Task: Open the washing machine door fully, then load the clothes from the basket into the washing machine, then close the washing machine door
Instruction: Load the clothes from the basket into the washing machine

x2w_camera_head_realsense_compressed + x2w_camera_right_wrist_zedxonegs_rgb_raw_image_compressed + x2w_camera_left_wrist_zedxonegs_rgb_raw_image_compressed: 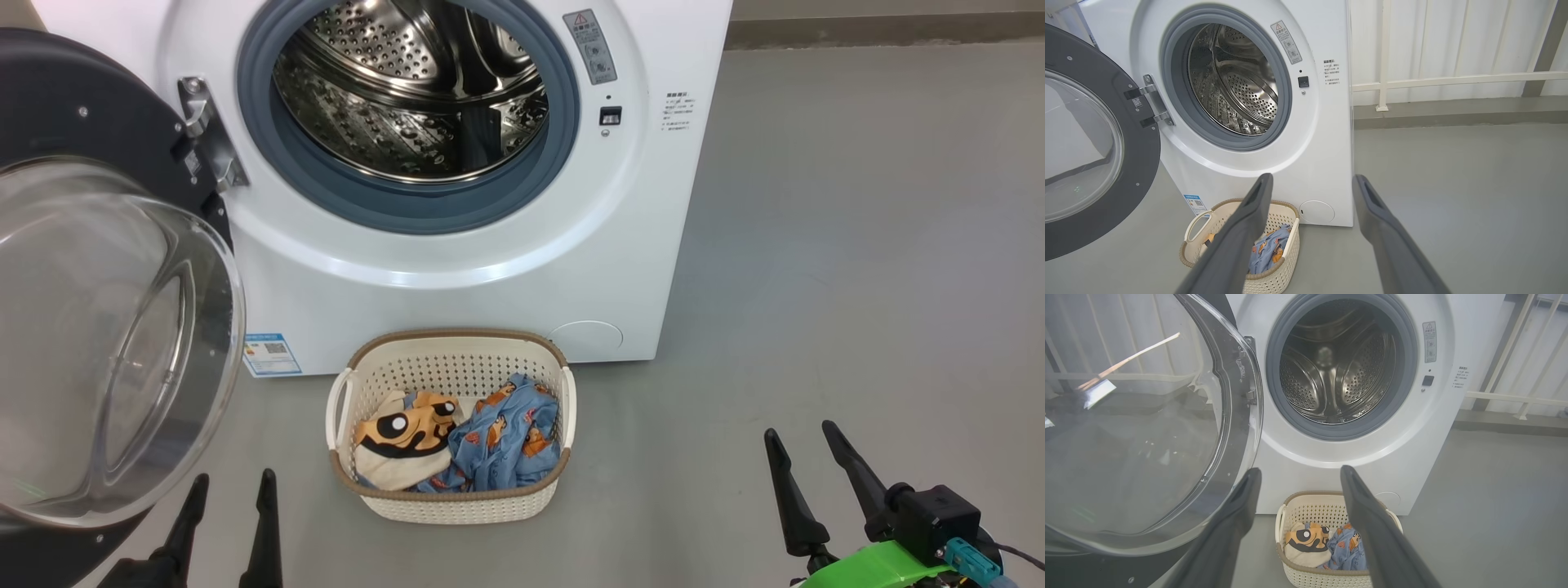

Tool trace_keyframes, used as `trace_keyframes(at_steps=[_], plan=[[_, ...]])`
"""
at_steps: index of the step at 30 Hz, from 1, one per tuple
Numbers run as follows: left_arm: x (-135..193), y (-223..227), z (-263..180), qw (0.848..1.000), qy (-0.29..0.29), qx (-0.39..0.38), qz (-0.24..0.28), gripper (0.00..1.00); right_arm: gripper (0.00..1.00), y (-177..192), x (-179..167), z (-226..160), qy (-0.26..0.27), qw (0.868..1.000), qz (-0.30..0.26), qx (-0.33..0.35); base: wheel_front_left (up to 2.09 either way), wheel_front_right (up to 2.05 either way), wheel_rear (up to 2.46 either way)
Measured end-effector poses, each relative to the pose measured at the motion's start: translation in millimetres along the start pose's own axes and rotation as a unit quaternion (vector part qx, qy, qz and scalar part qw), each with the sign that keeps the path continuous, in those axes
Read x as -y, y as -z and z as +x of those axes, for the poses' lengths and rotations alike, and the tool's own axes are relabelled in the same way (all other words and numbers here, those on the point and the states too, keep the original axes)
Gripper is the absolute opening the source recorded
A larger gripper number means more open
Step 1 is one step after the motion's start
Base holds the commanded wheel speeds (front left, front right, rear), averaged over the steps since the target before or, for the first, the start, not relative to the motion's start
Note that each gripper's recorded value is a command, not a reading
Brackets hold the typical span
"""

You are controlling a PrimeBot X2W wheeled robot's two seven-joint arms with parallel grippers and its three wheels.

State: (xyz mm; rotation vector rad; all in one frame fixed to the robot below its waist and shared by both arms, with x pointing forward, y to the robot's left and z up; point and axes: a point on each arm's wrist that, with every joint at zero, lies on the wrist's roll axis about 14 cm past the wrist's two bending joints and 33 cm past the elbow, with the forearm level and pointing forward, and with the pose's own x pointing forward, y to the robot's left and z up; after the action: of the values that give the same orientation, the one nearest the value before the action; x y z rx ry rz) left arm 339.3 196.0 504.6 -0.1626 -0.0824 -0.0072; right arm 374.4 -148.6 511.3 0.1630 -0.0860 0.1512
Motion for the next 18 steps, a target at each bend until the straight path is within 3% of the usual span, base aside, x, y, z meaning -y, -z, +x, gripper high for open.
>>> trace_keyframes(at_steps=[18], plan=[[0.1,5.1,0.8,1.0,-0.003,-0.008,0.004,1.0,1.0,5.3,0.5,1.0,0.001,1.0,0.002,-0.007,0.0,0.0,0.0]])
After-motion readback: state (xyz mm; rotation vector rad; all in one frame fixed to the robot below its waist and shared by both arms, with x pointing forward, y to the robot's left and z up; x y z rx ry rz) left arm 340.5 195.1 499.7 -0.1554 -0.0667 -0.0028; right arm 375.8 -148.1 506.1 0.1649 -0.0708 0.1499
